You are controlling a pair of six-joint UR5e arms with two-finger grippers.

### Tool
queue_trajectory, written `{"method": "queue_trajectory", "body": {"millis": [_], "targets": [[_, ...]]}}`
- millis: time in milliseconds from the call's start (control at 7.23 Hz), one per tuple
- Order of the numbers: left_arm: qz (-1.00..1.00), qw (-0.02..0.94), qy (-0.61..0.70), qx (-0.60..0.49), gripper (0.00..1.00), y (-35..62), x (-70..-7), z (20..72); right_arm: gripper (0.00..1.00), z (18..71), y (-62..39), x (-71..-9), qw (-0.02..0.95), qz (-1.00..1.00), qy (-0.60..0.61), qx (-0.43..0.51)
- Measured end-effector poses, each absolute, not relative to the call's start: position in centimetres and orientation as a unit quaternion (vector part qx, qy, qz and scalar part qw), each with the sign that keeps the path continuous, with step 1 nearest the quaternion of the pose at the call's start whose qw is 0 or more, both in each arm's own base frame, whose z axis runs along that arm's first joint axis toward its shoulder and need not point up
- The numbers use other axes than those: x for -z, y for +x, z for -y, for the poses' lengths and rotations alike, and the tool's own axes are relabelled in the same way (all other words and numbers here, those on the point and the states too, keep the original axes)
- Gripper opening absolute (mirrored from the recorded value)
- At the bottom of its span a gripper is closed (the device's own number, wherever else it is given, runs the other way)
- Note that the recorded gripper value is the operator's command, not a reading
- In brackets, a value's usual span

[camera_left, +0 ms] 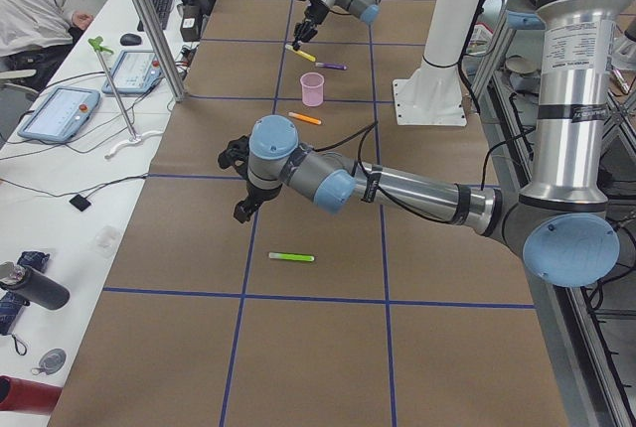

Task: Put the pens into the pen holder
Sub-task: 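Carry the yellow marker with the right gripper over the purple cup, then lower the yellow marker into the cup and open the right gripper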

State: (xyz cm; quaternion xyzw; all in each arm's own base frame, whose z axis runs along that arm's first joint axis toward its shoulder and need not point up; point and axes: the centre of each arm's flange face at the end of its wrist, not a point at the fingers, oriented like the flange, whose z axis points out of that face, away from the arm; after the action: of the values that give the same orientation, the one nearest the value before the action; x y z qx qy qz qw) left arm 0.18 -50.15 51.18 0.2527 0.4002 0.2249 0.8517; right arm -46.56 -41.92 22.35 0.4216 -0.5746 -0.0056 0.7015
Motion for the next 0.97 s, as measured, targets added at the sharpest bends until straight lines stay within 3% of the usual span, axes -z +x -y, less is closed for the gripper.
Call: {"method": "queue_trajectory", "body": {"millis": [415,553,692,830,968], "targets": [[-0.402,0.851,0.249,-0.228,1.0,0.7,-51.4,50.2,0.0,37.8,-50.5,-22.0,0.7,0.547,0.457,-0.051],[-0.402,0.851,0.249,-0.228,1.0,0.7,-51.4,50.2,0.18,37.0,-51.6,-22.0,0.701,0.537,0.465,-0.063],[-0.402,0.851,0.249,-0.229,1.0,0.8,-51.4,50.2,0.7,36.6,-52.5,-22.0,0.702,0.53,0.47,-0.07],[-0.402,0.851,0.249,-0.23,1.0,0.8,-51.3,50.3,0.97,36.3,-53.1,-22.1,0.704,0.526,0.471,-0.072],[-0.402,0.85,0.25,-0.23,1.0,0.8,-51.2,50.3,0.98,36.1,-53.6,-22.2,0.706,0.525,0.47,-0.072]]}}
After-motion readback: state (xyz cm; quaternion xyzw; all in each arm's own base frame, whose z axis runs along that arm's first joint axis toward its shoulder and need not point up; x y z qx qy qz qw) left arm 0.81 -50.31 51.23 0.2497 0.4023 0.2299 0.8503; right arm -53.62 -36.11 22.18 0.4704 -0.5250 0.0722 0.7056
